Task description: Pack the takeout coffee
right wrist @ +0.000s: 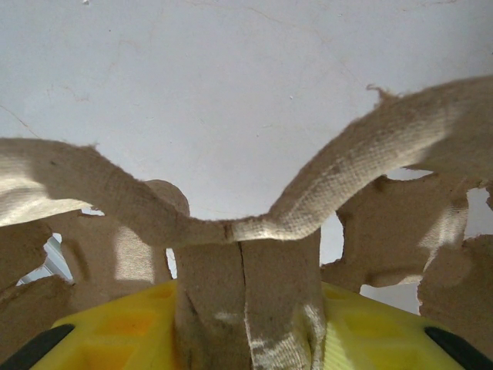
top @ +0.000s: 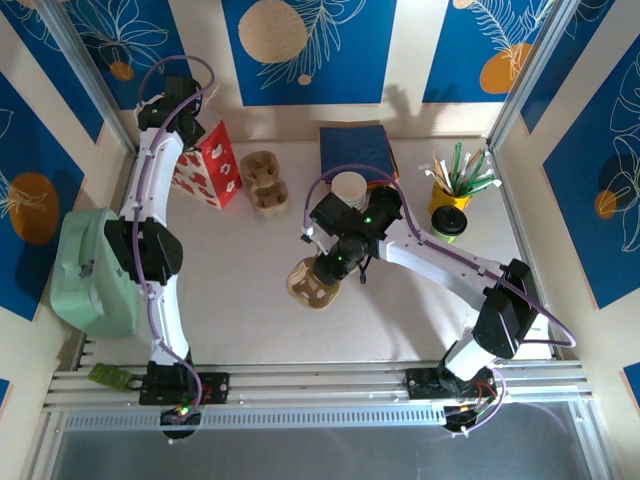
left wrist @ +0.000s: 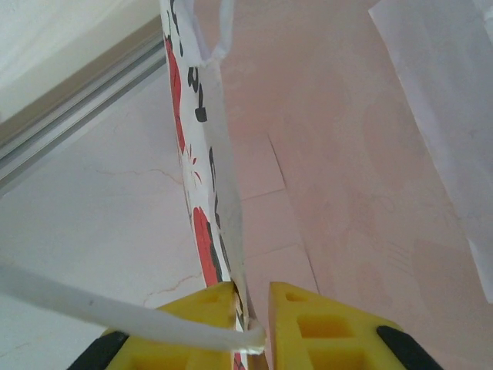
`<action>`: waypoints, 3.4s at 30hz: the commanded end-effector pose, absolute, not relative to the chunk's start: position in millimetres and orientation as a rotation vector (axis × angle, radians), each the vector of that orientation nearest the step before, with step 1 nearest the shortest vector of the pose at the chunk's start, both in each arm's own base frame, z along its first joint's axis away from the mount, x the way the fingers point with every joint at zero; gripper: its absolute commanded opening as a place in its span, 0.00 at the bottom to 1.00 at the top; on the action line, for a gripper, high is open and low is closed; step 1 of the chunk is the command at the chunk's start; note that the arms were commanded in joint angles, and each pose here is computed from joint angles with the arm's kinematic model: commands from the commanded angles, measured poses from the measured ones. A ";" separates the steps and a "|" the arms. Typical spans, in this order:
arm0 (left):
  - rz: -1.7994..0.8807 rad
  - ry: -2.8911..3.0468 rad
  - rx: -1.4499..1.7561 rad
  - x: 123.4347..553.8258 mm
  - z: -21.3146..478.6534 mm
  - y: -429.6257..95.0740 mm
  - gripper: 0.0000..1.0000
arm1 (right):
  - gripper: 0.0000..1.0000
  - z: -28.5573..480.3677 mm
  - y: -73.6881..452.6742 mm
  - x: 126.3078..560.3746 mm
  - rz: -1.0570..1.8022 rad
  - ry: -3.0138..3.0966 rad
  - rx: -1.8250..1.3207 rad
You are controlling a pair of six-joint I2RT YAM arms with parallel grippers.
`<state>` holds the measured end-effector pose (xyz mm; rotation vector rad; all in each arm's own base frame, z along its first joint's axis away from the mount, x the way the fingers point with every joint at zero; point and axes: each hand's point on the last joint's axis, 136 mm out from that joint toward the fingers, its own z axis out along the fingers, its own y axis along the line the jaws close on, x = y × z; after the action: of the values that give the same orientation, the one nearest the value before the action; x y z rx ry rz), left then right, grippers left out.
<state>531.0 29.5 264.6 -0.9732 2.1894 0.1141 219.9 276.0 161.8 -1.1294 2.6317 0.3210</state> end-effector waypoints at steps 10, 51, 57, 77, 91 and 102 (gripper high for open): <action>0.026 2.185 -0.867 474.2 304.6 29.2 0.14 | 0.39 175.1 280.6 212.6 0.399 2.633 -1.120; -0.615 2.339 -0.537 255.2 297.3 -61.9 0.03 | 0.39 252.3 254.3 203.0 0.516 2.439 -1.129; -0.720 2.347 -0.471 248.6 294.7 -86.9 0.01 | 0.39 264.6 247.2 202.2 0.501 2.427 -1.118; -0.947 2.299 -0.334 263.6 293.8 -145.2 0.00 | 0.39 292.3 218.9 161.9 0.522 2.424 -1.135; -0.964 2.342 -0.243 267.0 274.0 -187.7 0.00 | 0.39 331.0 209.7 130.2 0.663 2.331 -1.162; -1.009 2.317 -0.228 267.4 272.3 -207.7 0.00 | 0.39 368.3 220.0 122.5 0.743 2.170 -1.226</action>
<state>263.7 -201.3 264.4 -0.2223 2.3669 -0.9799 128.9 219.0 357.2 -1.1769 2.2215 0.7238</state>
